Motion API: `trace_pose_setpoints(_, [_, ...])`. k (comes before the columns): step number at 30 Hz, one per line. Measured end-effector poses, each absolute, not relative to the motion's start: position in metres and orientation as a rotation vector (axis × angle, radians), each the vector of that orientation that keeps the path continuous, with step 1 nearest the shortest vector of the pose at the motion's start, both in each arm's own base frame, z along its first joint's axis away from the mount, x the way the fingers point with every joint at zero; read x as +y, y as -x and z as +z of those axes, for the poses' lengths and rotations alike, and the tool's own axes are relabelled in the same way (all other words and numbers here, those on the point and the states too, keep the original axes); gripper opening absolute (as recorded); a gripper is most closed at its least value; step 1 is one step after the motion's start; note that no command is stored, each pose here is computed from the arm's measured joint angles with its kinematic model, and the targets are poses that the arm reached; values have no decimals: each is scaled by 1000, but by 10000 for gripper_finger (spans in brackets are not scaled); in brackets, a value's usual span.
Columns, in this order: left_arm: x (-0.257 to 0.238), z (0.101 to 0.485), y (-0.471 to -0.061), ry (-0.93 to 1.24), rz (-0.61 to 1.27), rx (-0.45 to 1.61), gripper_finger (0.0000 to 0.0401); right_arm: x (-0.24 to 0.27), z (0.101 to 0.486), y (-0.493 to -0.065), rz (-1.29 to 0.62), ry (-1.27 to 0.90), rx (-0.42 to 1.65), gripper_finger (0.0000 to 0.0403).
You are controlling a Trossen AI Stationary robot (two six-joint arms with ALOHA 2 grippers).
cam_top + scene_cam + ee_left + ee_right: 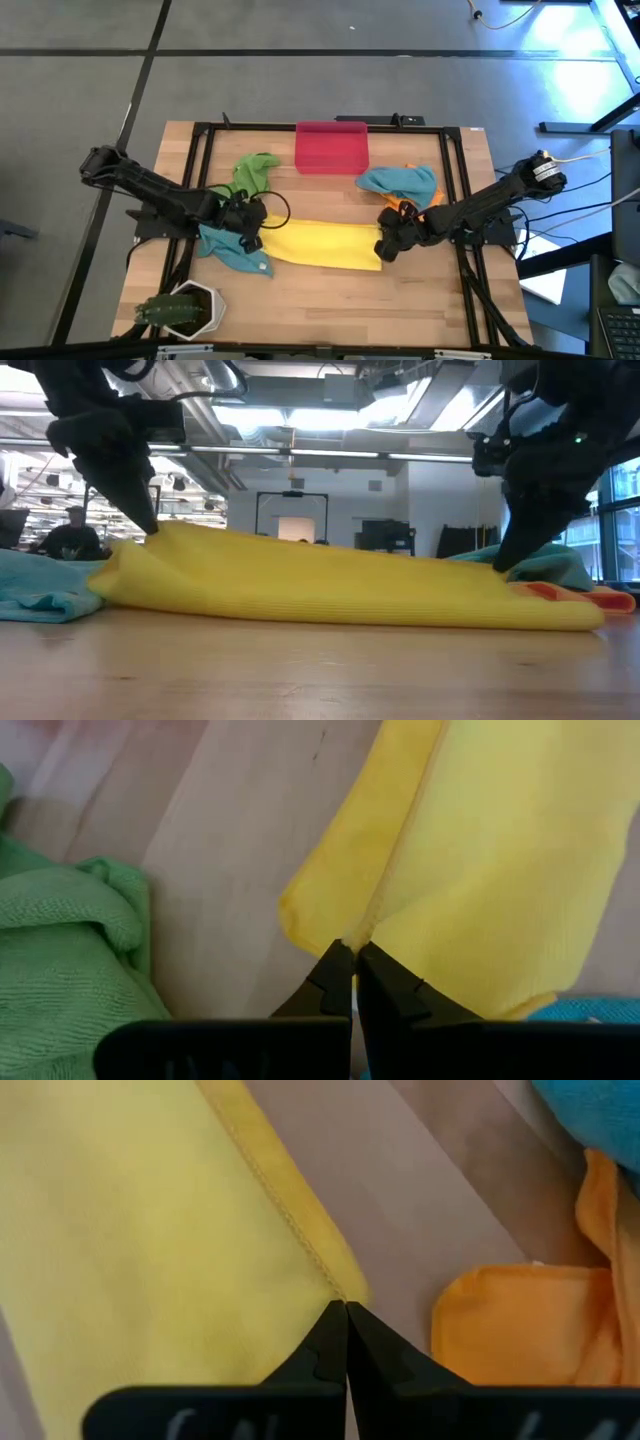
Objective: Roll microfiber towels into tight, uniform cylinder then place into a basket
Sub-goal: Roll the yellow microfiber cloth
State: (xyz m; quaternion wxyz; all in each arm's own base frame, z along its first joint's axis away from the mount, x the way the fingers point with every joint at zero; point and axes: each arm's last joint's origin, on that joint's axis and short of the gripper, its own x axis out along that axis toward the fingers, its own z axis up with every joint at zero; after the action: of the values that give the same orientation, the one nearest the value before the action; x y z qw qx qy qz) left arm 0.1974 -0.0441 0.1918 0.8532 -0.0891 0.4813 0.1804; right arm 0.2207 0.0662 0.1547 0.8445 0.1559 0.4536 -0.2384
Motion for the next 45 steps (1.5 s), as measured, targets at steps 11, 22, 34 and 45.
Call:
trace_pose_setpoints(11, [-40,192,-199,200,377,1018,0,57,148,-221,-542,-319,913,9])
trace_pose_setpoints(22, [-32,192,-200,164,446,993,65,56,148,-220,-563,-269,896,87])
trace_pose_setpoints(34, [-30,213,-208,173,404,973,108,73,185,-236,-413,-260,760,102])
trace_pose_setpoints(45, [-87,209,-209,174,248,877,106,105,179,-243,-254,-296,714,73])
